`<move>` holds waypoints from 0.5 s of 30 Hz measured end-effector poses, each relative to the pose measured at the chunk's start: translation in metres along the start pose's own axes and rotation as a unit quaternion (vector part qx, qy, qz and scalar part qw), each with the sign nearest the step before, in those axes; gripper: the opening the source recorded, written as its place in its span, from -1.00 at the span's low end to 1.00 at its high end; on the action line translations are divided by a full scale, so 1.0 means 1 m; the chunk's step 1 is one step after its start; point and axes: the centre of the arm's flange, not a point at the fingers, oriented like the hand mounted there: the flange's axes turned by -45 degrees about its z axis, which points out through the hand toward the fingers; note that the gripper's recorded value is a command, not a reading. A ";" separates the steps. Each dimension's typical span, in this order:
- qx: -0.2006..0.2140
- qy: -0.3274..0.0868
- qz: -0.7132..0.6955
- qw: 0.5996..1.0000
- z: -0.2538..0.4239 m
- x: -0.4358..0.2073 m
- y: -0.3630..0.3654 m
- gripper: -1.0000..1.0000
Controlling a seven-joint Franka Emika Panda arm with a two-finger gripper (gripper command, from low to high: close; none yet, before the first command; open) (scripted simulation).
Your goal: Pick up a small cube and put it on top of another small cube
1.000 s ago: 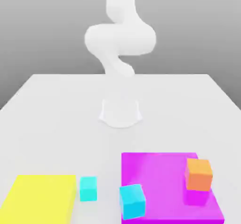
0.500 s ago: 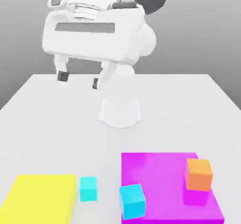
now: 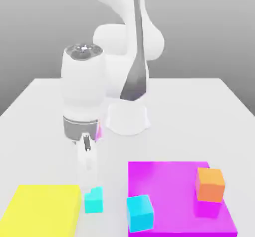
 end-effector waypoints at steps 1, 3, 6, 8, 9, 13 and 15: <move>-0.001 -0.004 0.008 1.000 0.008 -0.001 0.001 0.00; -0.001 -0.008 0.014 1.000 0.024 -0.001 0.002 0.00; -0.002 -0.009 0.016 1.000 0.048 -0.002 0.002 0.00; -0.003 -0.008 0.015 1.000 0.065 -0.003 0.004 0.00; -0.004 -0.008 0.015 1.000 0.070 -0.003 0.005 -1.00; -0.003 -0.008 0.015 1.000 0.070 -0.003 0.004 -1.00; -0.003 -0.007 0.015 1.000 0.073 -0.003 0.005 -1.00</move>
